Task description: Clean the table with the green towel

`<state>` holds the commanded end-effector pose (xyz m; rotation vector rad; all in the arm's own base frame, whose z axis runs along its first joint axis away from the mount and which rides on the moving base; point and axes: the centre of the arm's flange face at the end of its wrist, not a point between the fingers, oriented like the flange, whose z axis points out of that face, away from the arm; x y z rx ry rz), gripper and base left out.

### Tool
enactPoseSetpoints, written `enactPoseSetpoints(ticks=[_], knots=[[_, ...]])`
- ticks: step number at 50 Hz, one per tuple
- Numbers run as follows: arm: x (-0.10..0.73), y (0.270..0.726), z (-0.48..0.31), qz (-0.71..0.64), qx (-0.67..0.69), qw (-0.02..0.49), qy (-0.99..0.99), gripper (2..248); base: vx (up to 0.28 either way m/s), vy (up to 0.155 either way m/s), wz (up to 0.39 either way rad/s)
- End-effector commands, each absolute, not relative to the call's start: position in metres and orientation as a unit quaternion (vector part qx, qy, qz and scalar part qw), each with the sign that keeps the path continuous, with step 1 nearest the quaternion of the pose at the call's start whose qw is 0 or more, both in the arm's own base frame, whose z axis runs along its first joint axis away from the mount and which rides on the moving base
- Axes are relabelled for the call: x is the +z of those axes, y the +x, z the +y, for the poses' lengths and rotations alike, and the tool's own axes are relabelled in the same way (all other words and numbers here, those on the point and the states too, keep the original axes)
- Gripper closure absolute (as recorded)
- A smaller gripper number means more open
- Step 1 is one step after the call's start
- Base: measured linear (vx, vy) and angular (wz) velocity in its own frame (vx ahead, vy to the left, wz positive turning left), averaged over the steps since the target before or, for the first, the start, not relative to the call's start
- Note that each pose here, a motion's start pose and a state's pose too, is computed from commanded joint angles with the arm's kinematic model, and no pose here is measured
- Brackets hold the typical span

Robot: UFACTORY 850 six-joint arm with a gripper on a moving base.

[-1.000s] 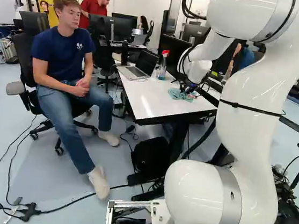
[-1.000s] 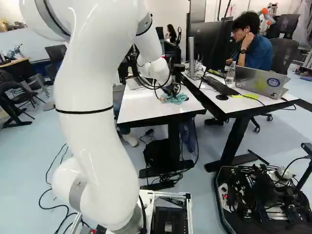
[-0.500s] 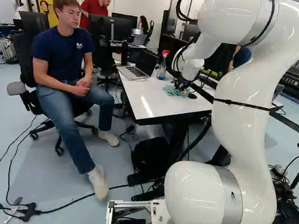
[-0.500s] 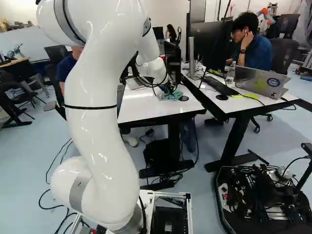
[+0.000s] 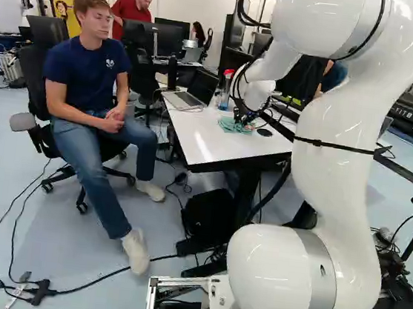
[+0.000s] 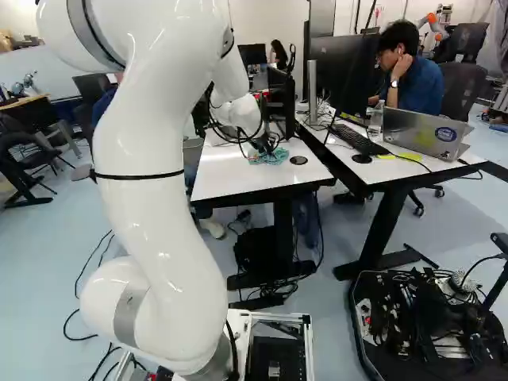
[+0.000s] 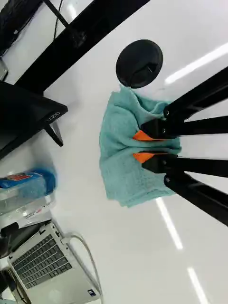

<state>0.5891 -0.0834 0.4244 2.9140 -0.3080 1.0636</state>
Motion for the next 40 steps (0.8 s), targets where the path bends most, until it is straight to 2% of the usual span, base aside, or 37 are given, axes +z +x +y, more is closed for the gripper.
enactPoseSetpoints(ticks=[40], knots=[[0.427, 0.536, -0.132, -0.146, 0.329, 0.028, 0.932, 202, 0.000, 0.000, 0.000]])
